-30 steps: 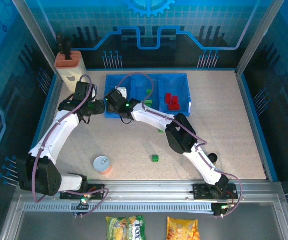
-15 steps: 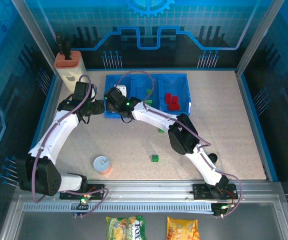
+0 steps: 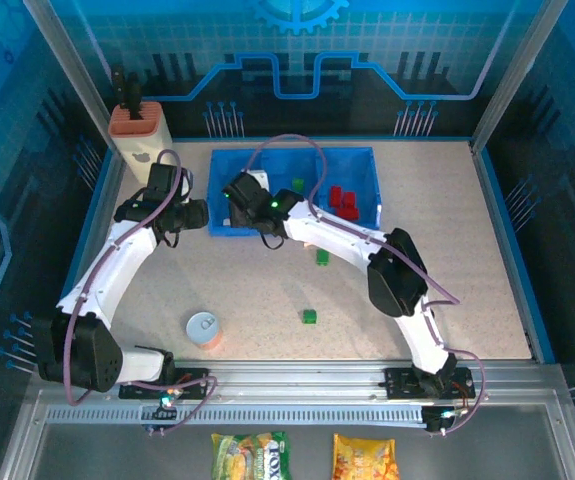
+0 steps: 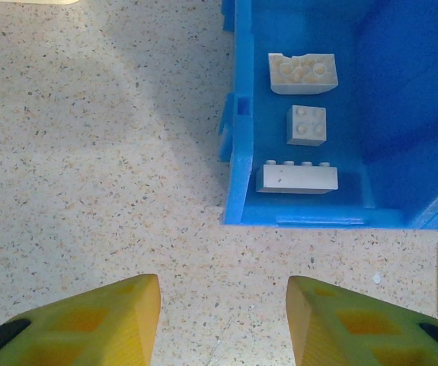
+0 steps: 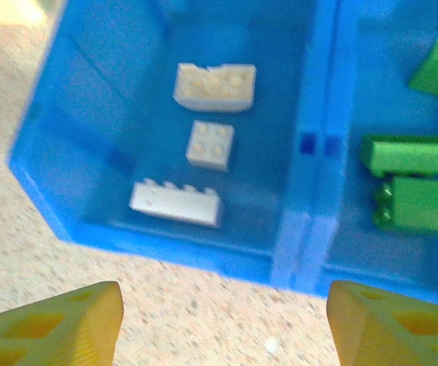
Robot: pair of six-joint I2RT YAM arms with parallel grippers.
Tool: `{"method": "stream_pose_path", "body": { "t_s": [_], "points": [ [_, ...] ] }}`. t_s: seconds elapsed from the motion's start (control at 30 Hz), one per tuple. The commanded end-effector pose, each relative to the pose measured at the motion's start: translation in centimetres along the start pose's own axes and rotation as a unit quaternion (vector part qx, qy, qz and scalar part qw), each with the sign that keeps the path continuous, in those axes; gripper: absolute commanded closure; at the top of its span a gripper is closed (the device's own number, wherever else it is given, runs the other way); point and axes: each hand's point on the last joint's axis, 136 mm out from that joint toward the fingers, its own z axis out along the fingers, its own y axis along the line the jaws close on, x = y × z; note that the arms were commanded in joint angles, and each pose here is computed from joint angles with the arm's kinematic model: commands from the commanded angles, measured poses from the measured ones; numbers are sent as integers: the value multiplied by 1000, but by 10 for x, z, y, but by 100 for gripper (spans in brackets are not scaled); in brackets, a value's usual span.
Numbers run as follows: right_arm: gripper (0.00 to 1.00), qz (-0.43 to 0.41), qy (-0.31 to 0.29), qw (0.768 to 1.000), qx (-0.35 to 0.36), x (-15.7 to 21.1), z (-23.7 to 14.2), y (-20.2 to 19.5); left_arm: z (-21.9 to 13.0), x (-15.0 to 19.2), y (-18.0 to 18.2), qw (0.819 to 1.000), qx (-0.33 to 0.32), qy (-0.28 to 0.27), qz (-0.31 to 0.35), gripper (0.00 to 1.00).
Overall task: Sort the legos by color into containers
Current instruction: Place the lego in the container, then pick up the lego from the center of the table.
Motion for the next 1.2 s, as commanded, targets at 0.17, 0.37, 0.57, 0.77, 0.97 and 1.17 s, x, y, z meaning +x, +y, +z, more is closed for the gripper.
{"method": "stream_pose_path", "body": {
  "t_s": [0.17,0.37,0.57,0.77,0.97,1.17],
  "points": [
    [31,-4,51,997,58,37,-14,-62,-5,-2,0,1000,12,-7,-16,52],
    [32,-8,72,992,100,64,-10,-100,-5,-1,0,1000,10,-6,-16,52],
    [34,11,101,985,139,91,-6,-137,-4,-1,0,1000,11,-5,-15,52],
    [36,36,125,978,160,116,2,-165,-3,0,1,1000,10,-2,-16,52],
    [40,61,142,975,159,133,12,-177,-1,1,0,1000,11,1,-15,52],
    [46,64,146,975,155,138,19,-179,-1,1,1,1000,9,1,-15,52]
  ]
}}
